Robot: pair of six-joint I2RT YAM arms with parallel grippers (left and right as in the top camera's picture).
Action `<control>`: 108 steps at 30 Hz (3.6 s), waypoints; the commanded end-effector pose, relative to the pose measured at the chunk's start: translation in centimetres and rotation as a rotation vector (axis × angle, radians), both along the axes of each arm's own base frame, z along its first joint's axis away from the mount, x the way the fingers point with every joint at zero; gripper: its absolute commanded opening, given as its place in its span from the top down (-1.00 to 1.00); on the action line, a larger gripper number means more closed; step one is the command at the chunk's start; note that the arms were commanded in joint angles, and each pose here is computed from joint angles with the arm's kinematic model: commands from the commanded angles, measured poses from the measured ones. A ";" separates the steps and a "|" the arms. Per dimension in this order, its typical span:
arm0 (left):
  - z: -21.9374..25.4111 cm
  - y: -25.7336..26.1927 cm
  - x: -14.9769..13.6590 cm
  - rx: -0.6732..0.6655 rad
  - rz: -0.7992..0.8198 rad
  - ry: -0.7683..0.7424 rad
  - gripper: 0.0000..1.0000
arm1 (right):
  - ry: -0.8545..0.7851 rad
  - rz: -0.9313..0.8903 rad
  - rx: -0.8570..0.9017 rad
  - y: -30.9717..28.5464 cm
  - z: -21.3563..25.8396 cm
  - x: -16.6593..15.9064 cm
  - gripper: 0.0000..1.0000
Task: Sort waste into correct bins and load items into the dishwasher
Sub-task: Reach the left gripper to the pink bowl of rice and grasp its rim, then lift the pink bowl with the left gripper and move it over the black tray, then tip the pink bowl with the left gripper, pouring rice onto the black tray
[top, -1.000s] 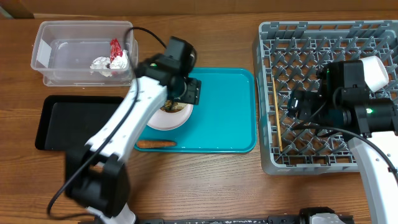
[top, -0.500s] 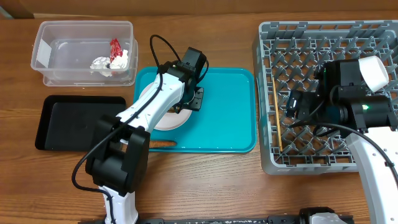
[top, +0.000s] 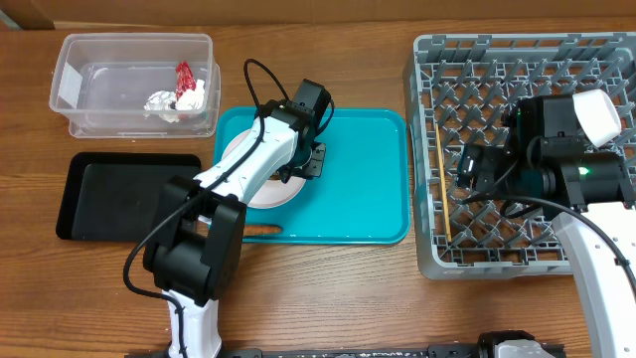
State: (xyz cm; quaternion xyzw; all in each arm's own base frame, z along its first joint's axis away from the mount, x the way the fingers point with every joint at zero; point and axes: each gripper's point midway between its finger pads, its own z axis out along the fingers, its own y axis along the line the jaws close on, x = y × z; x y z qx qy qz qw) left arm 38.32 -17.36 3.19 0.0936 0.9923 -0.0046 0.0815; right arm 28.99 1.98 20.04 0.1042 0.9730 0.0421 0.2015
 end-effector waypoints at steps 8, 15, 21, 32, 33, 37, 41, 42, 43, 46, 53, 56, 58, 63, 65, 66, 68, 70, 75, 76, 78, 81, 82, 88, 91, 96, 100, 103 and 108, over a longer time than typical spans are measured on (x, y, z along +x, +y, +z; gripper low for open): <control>-0.4 0.4 -0.2 0.024 -0.004 0.008 0.92 | 0.011 -0.003 0.005 0.0 -0.4 -0.1 -0.88; 1.6 2.2 -0.3 0.108 0.057 -0.010 0.92 | 0.016 -0.003 0.004 0.0 -0.4 -0.2 -0.88; 6.3 3.5 -0.3 0.136 0.110 -0.078 0.92 | 0.017 -0.003 0.004 -0.1 -0.4 -0.2 -0.88; 10.8 10.4 -2.1 -0.015 0.351 -0.014 0.92 | 0.017 -0.003 0.004 -0.1 -0.4 -0.2 -0.88; 10.8 10.9 -2.0 -0.061 0.353 0.005 0.92 | 0.017 -0.003 0.004 -0.1 -0.4 -0.2 -0.88; 10.9 13.1 -1.8 -0.257 0.349 0.053 0.92 | 0.016 -0.006 -0.003 -0.2 -0.4 -0.2 -0.88; 11.0 15.9 -1.6 -0.395 0.353 0.047 0.92 | 0.016 -0.006 -0.003 -0.2 -0.4 -0.2 -0.88; 11.0 16.7 -1.6 -0.432 0.352 0.040 0.92 | 0.016 -0.006 -0.003 -0.2 -0.4 -0.2 -0.88; 11.0 17.3 -1.6 -0.464 0.354 0.033 0.92 | 0.016 -0.006 -0.003 -0.2 -0.4 -0.2 -0.88; 11.0 19.0 -1.7 -0.564 0.373 0.008 0.92 | 0.016 -0.005 -0.003 -0.2 -0.4 -0.2 -0.88; 10.1 21.6 -2.4 -0.823 0.414 -0.054 0.92 | 0.016 -0.006 -0.003 -0.2 -0.4 -0.2 -0.88; 9.8 22.4 -2.8 -0.925 0.438 -0.087 0.92 | 0.016 -0.006 -0.003 -0.2 -0.4 -0.2 -0.88; 9.9 22.8 -2.9 -0.995 0.448 -0.118 0.92 | 0.016 -0.006 -0.003 -0.2 -0.4 -0.2 -0.88; 11.2 24.1 -3.1 -1.141 0.491 -0.188 0.92 | 0.016 -0.006 -0.003 -0.2 -0.4 -0.2 -0.88; 11.7 24.6 -3.2 -1.180 0.531 -0.189 0.92 | 0.016 -0.006 -0.003 -0.2 -0.4 -0.2 -0.88; 11.8 24.7 -3.2 -1.195 0.547 -0.187 0.92 | 0.016 -0.006 -0.003 -0.2 -0.4 -0.2 -0.88; 12.0 25.0 -3.2 -1.222 0.596 -0.167 0.92 | 0.016 -0.006 -0.003 -0.2 -0.4 -0.2 -0.88; 12.4 25.1 -3.2 -1.258 0.627 -0.159 0.92 | 0.017 -0.006 -0.003 -0.2 -0.4 -0.2 -0.88; 13.6 25.0 -2.8 -1.323 0.610 -0.190 0.91 | 0.016 -0.006 -0.003 -0.2 -0.4 -0.2 -0.88; 13.7 25.0 -2.8 -1.322 0.592 -0.206 0.92 | 0.016 -0.006 -0.003 -0.2 -0.4 -0.2 -0.88; 14.0 25.0 -2.7 -1.326 0.554 -0.237 0.92 | 0.016 -0.006 -0.003 -0.2 -0.4 -0.2 -0.89; 14.2 24.9 -2.7 -1.325 0.523 -0.263 0.92 | 0.017 -0.006 -0.003 -0.2 -0.4 -0.2 -0.88; 14.4 24.9 -2.7 -1.336 0.519 -0.268 0.92 | 0.017 -0.006 -0.003 -0.2 -0.4 -0.2 -0.88; 14.9 24.6 -3.0 -1.439 0.581 -0.233 0.92 | 0.016 -0.006 -0.003 -0.2 -0.4 -0.2 -0.88; 15.0 24.7 -3.3 -1.500 0.634 -0.205 0.92 | 0.017 -0.006 -0.003 -0.2 -0.4 -0.2 -0.88; 15.4 25.1 -3.8 -1.585 0.671 -0.210 0.92 | 0.017 -0.006 -0.003 -0.2 -0.4 -0.2 -0.88; 15.3 25.7 -4.0 -1.593 0.697 -0.217 0.92 | 0.017 -0.006 -0.003 -0.2 -0.4 -0.2 -0.88; 15.3 26.1 -4.1 -1.598 0.715 -0.218 0.92 | 0.017 -0.006 -0.003 -0.2 -0.4 -0.2 -0.88; 15.3 26.4 -4.2 -1.602 0.730 -0.216 0.92 | 0.017 -0.006 -0.003 -0.2 -0.4 -0.2 -0.88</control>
